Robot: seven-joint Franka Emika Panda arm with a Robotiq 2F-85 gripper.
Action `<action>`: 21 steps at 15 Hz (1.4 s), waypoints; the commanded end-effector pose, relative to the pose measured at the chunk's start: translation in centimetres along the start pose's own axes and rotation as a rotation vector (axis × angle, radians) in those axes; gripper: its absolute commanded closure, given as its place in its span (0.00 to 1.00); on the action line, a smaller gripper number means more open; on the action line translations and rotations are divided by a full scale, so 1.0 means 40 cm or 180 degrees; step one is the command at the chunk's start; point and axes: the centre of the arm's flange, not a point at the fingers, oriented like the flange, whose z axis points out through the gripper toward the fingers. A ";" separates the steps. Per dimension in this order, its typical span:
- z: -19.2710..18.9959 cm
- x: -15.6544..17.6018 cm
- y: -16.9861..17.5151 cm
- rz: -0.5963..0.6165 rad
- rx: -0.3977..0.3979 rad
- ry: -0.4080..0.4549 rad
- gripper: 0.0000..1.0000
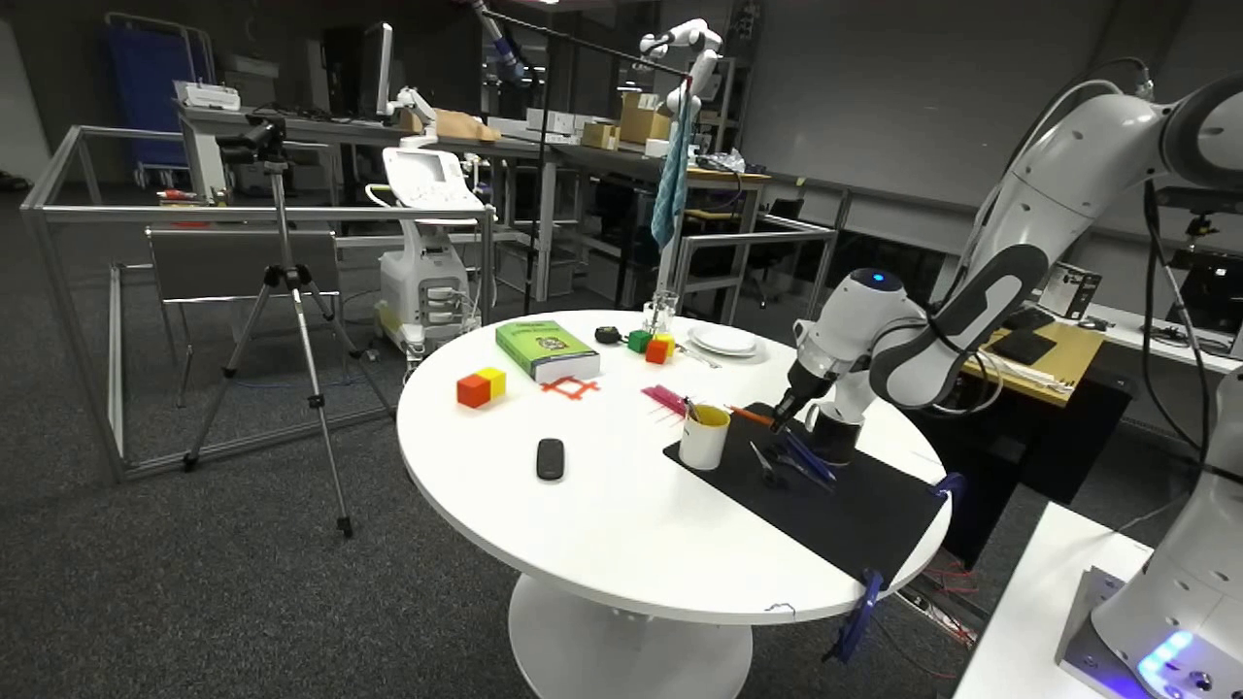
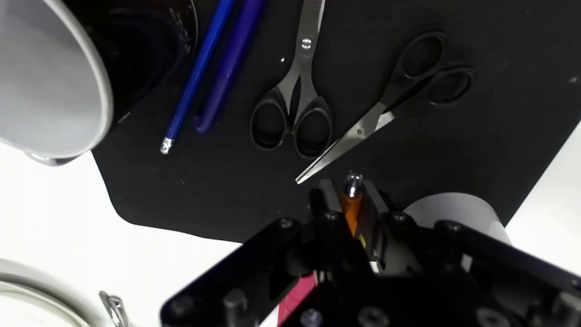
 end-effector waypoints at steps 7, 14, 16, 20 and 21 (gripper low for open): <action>0.059 -0.088 -0.012 0.0217 -0.0287 0.0099 0.96; 0.106 -0.140 -0.038 0.0150 -0.0454 -0.0054 0.81; 0.106 -0.142 -0.042 0.0143 -0.0471 -0.0055 0.56; 0.096 -0.141 -0.050 0.0104 -0.0491 -0.0016 0.30; 0.091 -0.139 -0.051 0.0087 -0.0487 -0.0008 0.23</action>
